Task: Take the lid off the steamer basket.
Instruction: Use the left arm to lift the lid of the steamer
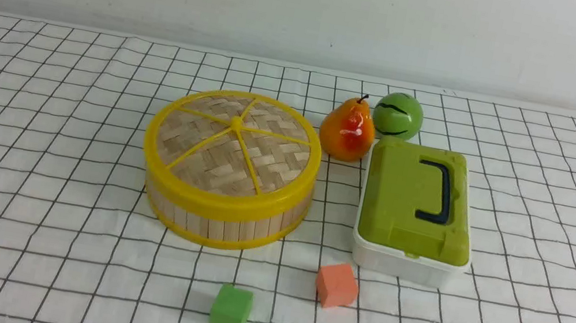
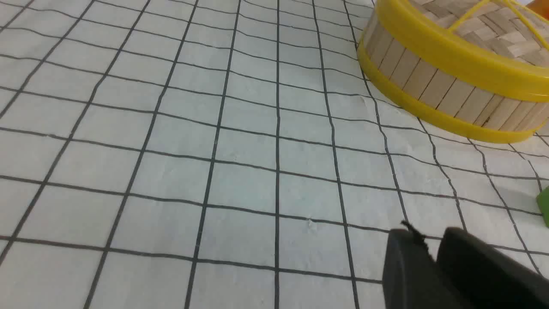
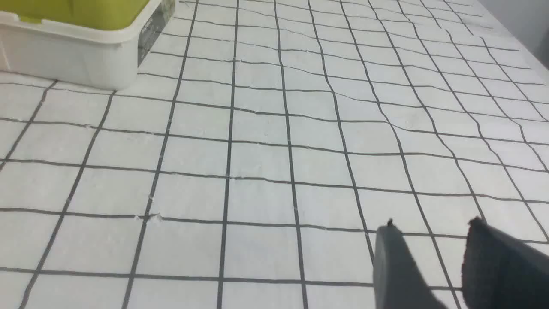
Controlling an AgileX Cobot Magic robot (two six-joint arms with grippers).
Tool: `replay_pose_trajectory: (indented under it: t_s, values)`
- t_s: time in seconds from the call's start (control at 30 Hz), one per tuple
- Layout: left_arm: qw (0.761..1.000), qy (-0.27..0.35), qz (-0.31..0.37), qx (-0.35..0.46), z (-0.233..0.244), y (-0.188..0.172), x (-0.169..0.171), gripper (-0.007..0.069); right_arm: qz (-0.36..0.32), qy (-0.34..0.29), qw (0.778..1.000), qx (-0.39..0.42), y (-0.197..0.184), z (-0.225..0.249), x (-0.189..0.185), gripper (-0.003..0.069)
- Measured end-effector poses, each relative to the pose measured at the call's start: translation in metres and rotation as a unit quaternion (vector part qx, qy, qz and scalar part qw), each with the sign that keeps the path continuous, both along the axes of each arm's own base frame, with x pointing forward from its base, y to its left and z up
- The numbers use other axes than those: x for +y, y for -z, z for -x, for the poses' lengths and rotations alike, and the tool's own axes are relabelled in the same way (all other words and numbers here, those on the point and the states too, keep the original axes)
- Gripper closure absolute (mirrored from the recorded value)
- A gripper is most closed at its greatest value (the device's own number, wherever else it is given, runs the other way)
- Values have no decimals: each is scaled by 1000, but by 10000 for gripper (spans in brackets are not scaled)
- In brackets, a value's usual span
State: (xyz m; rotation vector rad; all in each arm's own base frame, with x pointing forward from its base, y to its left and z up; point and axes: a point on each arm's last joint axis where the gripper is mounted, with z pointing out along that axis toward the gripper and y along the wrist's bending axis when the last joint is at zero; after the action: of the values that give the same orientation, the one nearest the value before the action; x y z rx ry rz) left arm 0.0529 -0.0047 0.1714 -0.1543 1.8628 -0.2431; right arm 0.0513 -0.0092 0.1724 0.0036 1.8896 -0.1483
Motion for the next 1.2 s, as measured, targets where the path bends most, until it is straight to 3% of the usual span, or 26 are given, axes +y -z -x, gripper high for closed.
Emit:
replay_pose_trajectory:
  t_s: [0.93,1.13,1.2]
  values:
    - [1000,0,-1,4,0,1,0,508,0,0,1000,0,0,0,0,419]
    - [1000,1,7,5,0,1,0,633,0,0,1000,0,0,0,0,419]
    - [1000,4,-2,4,0,1,0,638,0,0,1000,0,0,0,0,419]
